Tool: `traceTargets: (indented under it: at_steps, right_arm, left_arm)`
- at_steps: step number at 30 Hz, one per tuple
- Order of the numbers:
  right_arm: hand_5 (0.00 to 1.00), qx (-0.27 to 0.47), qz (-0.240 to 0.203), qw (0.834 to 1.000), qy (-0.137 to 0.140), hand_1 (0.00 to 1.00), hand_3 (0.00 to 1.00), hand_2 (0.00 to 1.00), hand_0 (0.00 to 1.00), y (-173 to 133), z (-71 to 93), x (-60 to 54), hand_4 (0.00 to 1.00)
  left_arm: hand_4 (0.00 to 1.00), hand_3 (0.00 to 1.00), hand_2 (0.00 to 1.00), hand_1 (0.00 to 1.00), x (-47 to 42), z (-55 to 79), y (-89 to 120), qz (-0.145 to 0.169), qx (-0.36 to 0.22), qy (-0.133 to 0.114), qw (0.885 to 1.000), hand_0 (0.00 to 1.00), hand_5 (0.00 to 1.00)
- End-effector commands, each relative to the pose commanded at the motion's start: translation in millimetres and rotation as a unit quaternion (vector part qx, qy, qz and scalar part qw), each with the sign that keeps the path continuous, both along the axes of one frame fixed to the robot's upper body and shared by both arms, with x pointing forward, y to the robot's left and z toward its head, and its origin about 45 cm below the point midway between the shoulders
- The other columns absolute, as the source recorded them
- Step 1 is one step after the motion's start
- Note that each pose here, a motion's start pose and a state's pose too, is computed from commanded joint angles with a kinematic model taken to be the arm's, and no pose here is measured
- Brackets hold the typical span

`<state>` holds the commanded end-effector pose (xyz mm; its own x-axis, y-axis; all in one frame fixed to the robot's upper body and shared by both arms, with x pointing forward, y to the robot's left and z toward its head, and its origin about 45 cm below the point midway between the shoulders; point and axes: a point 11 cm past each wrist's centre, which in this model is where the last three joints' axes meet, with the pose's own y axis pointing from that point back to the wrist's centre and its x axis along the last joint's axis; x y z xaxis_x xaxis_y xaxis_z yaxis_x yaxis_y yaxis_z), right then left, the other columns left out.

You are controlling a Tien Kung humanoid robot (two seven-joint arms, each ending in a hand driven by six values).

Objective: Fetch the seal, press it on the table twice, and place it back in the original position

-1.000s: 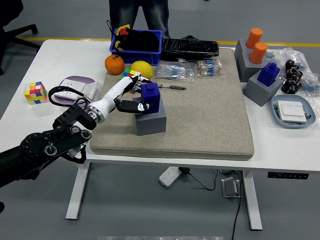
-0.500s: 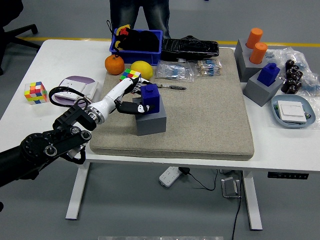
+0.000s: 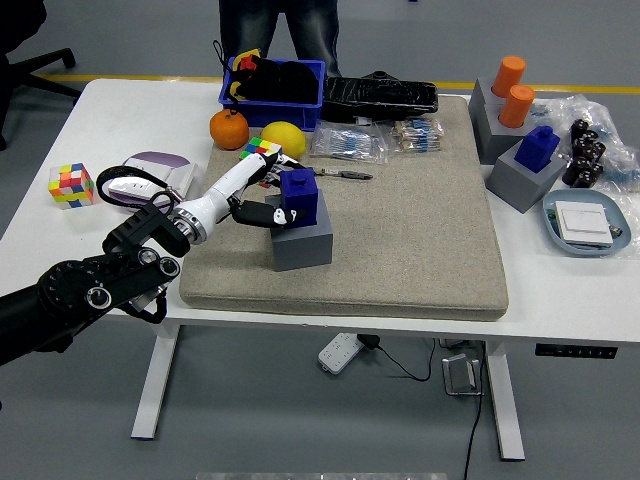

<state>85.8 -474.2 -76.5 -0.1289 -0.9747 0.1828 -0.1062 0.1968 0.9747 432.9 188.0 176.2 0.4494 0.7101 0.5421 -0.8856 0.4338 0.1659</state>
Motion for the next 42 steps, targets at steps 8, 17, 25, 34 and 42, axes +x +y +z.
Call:
traceTargets:
  at_steps: [8, 17, 25, 34, 42]
  right_arm:
    - [0.566, 0.0, 0.0, 1.0, -0.001, 0.773, 0.742, 0.722, 0.862, 0.4, -0.1, 0.5, 0.792]
    - [0.566, 0.001, 0.0, 1.0, -0.001, 0.773, 0.742, 0.722, 0.862, 0.7, -0.1, 0.9, 0.792]
    - [0.566, 0.001, -0.001, 1.0, 0.0, 0.773, 0.741, 0.721, 0.861, 0.7, -0.3, 0.0, 0.792]
    - [0.566, 0.001, 0.0, 1.0, 0.0, 0.773, 0.741, 0.721, 0.861, 0.8, -0.4, -0.1, 0.792]
    - [0.566, 0.002, -0.001, 1.0, 0.0, 0.773, 0.741, 0.721, 0.862, 1.3, -0.5, 0.2, 0.792]
  left_arm:
    - [0.658, 0.699, 0.438, 0.502, -0.1, -0.8, 0.0, -0.002, 0.004, 0.002, 1.0, 0.69, 0.002]
    - [0.659, 0.699, 0.451, 0.513, -0.6, -2.2, -4.0, -0.004, -0.002, 0.003, 1.0, 0.692, 0.002]
    - [0.829, 0.782, 0.72, 0.763, -0.6, -2.1, -4.7, -0.005, -0.001, 0.001, 1.0, 0.828, 0.002]
    - [0.918, 0.845, 0.813, 0.852, 0.0, -2.5, -2.5, -0.006, 0.003, 0.003, 1.0, 0.858, 0.002]
    - [0.998, 0.873, 0.859, 0.882, 0.5, -1.6, -0.9, -0.007, 0.0, 0.006, 1.0, 0.876, 0.014]
